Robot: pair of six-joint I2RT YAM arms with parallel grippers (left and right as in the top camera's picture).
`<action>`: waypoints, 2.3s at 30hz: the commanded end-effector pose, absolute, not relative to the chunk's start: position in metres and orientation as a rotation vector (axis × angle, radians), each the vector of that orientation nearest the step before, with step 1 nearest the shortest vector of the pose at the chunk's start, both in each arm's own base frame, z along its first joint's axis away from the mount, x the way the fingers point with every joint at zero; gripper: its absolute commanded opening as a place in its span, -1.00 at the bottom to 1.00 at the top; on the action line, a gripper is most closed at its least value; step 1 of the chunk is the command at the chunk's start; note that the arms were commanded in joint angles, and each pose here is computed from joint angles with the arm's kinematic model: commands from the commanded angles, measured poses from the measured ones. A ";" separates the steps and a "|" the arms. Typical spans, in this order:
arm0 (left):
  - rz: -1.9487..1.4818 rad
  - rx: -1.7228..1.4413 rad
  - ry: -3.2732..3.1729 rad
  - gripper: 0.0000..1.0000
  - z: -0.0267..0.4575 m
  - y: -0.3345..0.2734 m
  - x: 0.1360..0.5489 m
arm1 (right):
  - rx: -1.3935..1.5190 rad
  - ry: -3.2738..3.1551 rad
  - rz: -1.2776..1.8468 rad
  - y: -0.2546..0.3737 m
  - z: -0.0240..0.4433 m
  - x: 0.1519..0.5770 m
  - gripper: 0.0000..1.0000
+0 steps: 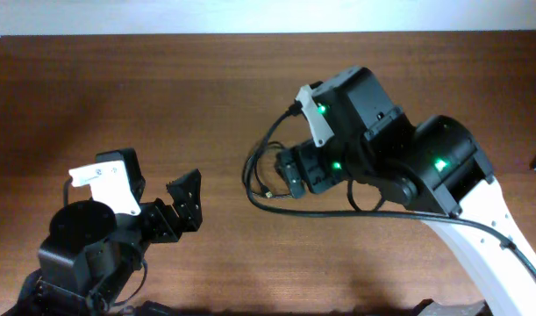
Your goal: Untangle cables
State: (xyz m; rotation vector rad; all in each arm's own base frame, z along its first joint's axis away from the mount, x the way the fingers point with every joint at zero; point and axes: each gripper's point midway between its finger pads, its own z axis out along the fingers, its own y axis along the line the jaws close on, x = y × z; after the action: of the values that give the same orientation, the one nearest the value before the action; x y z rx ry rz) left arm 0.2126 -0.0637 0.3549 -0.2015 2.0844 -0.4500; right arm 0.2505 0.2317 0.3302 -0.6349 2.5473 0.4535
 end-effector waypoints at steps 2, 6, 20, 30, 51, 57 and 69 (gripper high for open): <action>-0.456 -0.176 2.072 0.98 0.359 -0.065 0.210 | -0.501 2.597 0.311 0.198 0.295 0.241 0.89; -0.456 -0.176 2.072 0.98 0.359 -0.065 0.210 | -0.442 2.575 0.356 0.193 0.239 0.234 0.98; -0.459 -0.172 2.085 1.00 0.356 -0.066 0.208 | -0.383 2.604 0.323 0.237 0.105 0.292 0.98; -0.443 -0.174 2.097 0.99 0.353 -0.064 0.207 | -0.357 2.566 0.322 0.249 0.067 0.333 -0.92; -0.437 -0.175 2.115 0.98 0.350 -0.063 0.205 | 0.079 1.777 0.566 0.058 0.431 0.461 -0.92; -0.438 -0.175 2.115 0.98 0.350 -0.063 0.205 | 0.444 1.849 0.214 -0.138 0.395 0.432 -0.92; -0.448 -0.178 2.091 0.98 0.355 -0.064 0.208 | 1.080 1.712 -0.277 -0.385 0.350 0.281 -0.92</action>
State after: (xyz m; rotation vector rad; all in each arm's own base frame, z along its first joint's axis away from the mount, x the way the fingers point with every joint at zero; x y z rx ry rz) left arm 0.2074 -0.0631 0.3488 -0.1957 2.1142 -0.4447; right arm 0.2883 -0.3684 0.3598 1.0314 1.7016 -0.2348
